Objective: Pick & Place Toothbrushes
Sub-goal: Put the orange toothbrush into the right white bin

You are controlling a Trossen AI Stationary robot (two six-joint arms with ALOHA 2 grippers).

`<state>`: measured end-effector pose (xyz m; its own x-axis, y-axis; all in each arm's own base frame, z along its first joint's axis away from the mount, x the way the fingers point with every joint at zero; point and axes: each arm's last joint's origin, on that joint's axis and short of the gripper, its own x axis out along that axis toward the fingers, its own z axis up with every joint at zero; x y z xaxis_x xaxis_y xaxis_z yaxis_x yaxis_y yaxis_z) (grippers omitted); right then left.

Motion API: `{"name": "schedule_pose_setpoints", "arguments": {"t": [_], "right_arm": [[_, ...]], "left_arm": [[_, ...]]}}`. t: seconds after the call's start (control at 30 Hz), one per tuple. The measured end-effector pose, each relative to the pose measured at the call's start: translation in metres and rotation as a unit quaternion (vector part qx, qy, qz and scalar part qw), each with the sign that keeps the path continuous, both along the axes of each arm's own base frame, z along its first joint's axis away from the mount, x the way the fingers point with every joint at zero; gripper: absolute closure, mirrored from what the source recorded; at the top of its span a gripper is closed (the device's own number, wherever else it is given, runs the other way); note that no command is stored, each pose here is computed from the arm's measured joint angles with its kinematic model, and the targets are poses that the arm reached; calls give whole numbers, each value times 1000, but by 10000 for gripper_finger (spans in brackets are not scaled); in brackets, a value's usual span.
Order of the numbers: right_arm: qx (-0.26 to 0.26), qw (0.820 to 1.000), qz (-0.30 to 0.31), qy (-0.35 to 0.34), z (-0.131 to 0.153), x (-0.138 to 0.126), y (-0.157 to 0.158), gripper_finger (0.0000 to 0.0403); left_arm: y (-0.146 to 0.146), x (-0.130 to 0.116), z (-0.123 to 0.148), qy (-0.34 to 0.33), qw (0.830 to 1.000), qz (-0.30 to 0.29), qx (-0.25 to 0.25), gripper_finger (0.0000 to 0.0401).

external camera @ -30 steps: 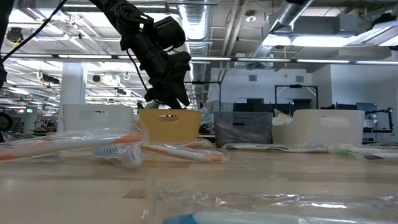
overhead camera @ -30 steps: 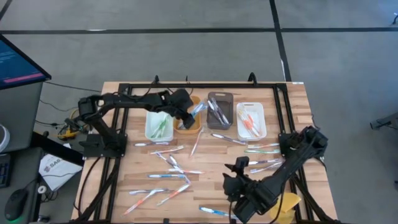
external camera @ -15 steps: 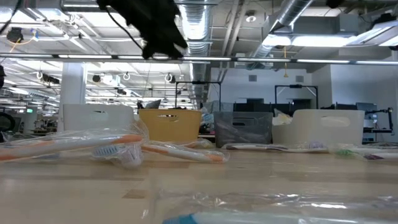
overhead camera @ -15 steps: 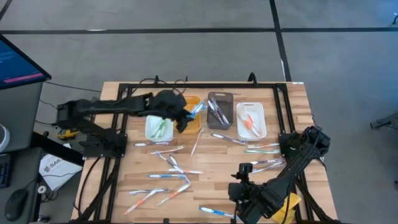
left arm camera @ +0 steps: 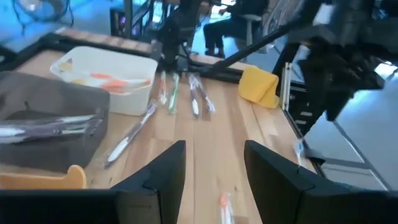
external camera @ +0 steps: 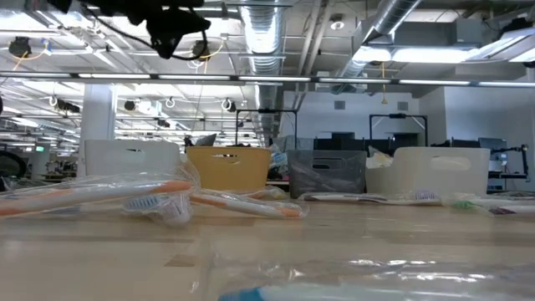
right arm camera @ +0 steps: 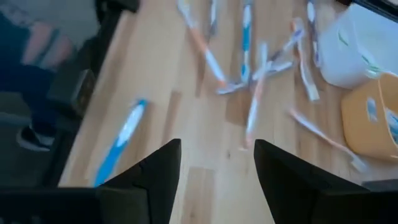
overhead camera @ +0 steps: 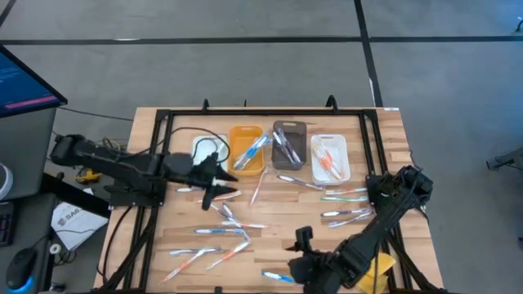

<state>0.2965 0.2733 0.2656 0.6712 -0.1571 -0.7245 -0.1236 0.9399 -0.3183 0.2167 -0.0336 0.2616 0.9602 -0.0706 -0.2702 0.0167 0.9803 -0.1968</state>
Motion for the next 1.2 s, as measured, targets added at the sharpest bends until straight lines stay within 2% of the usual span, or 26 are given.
{"name": "schedule_pose_setpoints", "arguments": {"t": [0.3,0.47,0.67,0.7,0.8,0.87,0.9,1.2], "right_arm": [[5,998,-65,7,-1,35,-44,207],[-2,996,-91,18,-13,55,-63,212],[7,997,-21,72,-47,83,-71,216],[12,998,-15,63,-53,91,-71,216],[31,995,18,89,-65,101,-80,216],[70,992,39,93,-65,110,-89,216],[88,991,45,92,-66,115,-93,216],[135,982,56,118,-92,137,-125,218]], "left_arm": [[-18,-16,-39,-52,995,-27,82,243],[-25,-23,-51,-49,993,-49,100,242],[-28,-27,-57,-60,992,-43,99,240],[-28,-27,-58,-60,992,-43,99,241],[-28,-28,-60,-59,992,-41,99,242],[-28,-28,-60,-60,992,-40,99,241],[-27,-28,-60,-60,993,-40,98,240],[-28,-28,-59,-63,993,-40,96,241]]}}
